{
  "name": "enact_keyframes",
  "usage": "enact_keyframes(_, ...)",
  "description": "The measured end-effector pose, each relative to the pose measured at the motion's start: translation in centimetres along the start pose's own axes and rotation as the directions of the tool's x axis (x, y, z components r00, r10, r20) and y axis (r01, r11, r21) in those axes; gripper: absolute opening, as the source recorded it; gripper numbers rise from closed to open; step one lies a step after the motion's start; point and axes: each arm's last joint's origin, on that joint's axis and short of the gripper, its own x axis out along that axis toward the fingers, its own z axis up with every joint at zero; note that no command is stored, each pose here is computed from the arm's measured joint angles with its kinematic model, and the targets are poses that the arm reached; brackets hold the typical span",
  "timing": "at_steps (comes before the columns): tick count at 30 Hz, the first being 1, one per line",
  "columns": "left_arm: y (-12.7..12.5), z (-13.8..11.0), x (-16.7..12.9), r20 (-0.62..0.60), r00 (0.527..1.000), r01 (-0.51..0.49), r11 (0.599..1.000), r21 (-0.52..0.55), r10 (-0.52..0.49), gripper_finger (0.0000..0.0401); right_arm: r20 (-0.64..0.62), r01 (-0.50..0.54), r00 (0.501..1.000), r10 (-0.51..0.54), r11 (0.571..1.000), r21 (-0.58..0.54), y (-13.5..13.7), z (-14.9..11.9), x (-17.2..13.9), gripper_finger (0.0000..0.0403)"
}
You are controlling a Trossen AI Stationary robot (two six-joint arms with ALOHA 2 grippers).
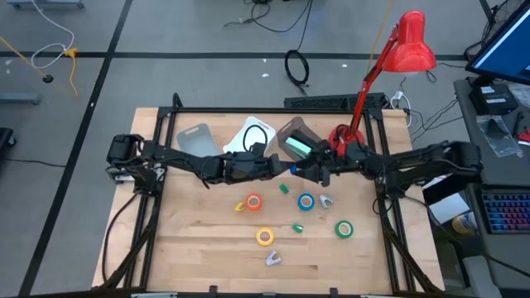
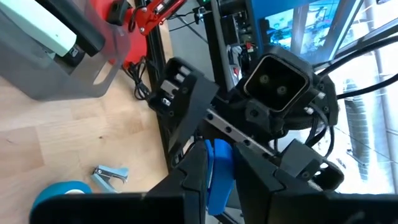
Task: Pick and place Stapler, Stapler remover, tape
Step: Put the blue stapler into the black bin
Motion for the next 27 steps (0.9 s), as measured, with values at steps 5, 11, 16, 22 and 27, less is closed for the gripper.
enact_keyframes(5, -0.09, 0.08, 0.02, -0.002, 1.0, 0.011, 1.0, 0.006, -0.011, 0.0057, -0.012, 0.012, 1.0, -0.012, 1.0, 0.006, -0.29, -0.17, 0.29, 0.0277)
enact_keyframes(11, -0.08, 0.32, 0.11, -0.015, 1.0, 0.017, 1.0, 0.007, -0.017, 0.0057, -0.021, 0.022, 1.0, -0.022, 0.999, 0.031, -0.55, -0.37, 0.44, 0.0259)
enact_keyframes(16, -0.07, 0.32, 0.11, -0.019, 1.0, 0.018, 1.0, 0.013, -0.018, 0.0057, -0.019, 0.021, 1.0, -0.021, 0.999, 0.031, -0.54, -0.35, 0.44, 0.0234)
enact_keyframes(22, -0.03, 0.25, 0.11, -0.038, 0.999, 0.017, 1.0, 0.017, -0.016, 0.0058, -0.013, 0.015, 1.0, -0.015, 1.0, 0.026, -0.47, -0.28, 0.44, 0.0189)
enact_keyframes(27, -0.01, 0.24, 0.11, -0.039, 0.999, 0.015, 1.0, 0.023, -0.015, 0.0058, -0.011, 0.013, 1.0, -0.013, 1.0, 0.026, -0.45, -0.27, 0.44, 0.0151)
